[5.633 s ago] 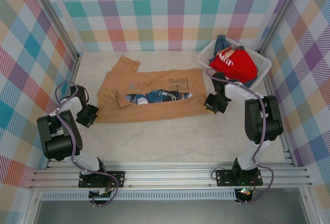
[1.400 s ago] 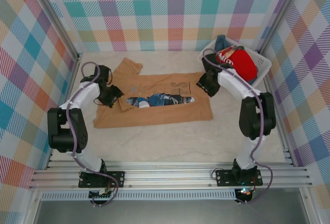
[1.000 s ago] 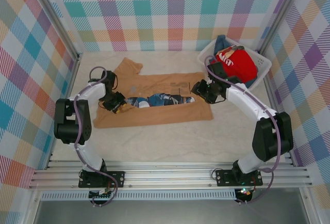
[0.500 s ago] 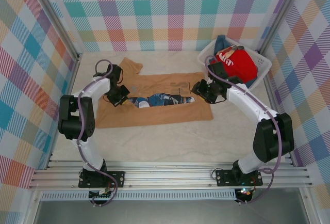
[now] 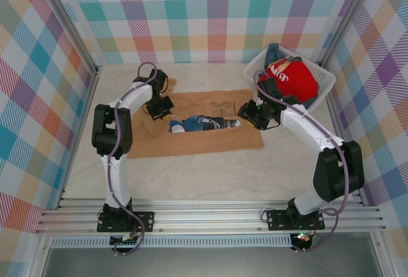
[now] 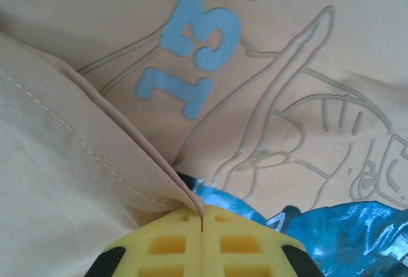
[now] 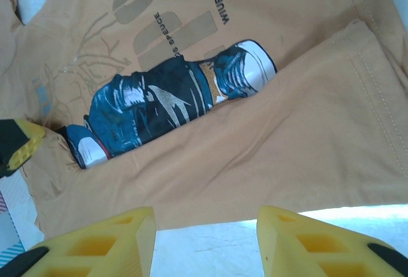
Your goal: Fold and stack the t-shirts
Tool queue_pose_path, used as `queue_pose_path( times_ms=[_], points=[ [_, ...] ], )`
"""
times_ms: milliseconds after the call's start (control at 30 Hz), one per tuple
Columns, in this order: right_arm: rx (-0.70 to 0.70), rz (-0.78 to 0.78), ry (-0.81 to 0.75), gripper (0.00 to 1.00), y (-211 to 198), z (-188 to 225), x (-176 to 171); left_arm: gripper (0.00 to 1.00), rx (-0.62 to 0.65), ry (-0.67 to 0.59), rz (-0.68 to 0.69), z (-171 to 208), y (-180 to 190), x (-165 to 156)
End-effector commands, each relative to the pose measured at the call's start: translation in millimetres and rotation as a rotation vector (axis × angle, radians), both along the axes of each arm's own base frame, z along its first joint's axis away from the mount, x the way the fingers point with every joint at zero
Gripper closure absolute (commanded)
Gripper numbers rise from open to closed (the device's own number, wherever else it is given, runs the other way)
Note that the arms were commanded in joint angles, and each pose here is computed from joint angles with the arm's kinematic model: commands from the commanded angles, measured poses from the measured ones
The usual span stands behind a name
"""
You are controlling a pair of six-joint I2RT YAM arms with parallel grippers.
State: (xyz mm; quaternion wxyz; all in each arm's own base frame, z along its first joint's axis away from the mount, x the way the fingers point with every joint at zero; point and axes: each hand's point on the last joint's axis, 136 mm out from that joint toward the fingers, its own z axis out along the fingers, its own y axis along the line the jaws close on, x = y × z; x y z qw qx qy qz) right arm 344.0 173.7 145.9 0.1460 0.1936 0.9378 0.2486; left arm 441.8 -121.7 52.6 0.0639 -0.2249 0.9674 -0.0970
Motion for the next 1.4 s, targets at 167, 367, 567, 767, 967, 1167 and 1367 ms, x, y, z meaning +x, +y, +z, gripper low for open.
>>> queue_pose_path(
  times_ms=[167,367,567,767,967,1167,1367],
  points=[
    [0.015,0.011,0.019,0.55,-0.3,0.6,-13.3,1.00,0.043,0.011,-0.129,8.8,-16.8,-7.1],
    [0.020,0.012,0.028,0.55,1.1,-2.2,-12.0,1.00,0.022,-0.003,-0.217,11.4,-33.0,-11.3],
    [0.028,0.018,0.043,0.55,3.8,-5.7,-12.0,0.80,0.053,0.014,-0.250,5.2,-30.4,-12.7],
    [0.013,0.019,0.055,0.54,0.9,-11.7,-15.4,0.41,0.084,-0.130,-0.178,55.6,-21.3,-2.4],
    [0.042,-0.011,0.079,0.58,1.2,-30.5,-19.1,0.49,0.020,-0.155,-0.002,73.9,6.8,-30.7],
    [0.046,-0.047,0.117,0.70,-4.5,-55.0,-13.8,0.70,-0.067,-0.045,0.228,38.2,58.9,-68.6],
    [-0.030,-0.075,0.185,0.75,-25.8,-86.3,-8.3,0.77,-0.075,0.039,0.325,6.3,86.8,-87.8]
  ],
)
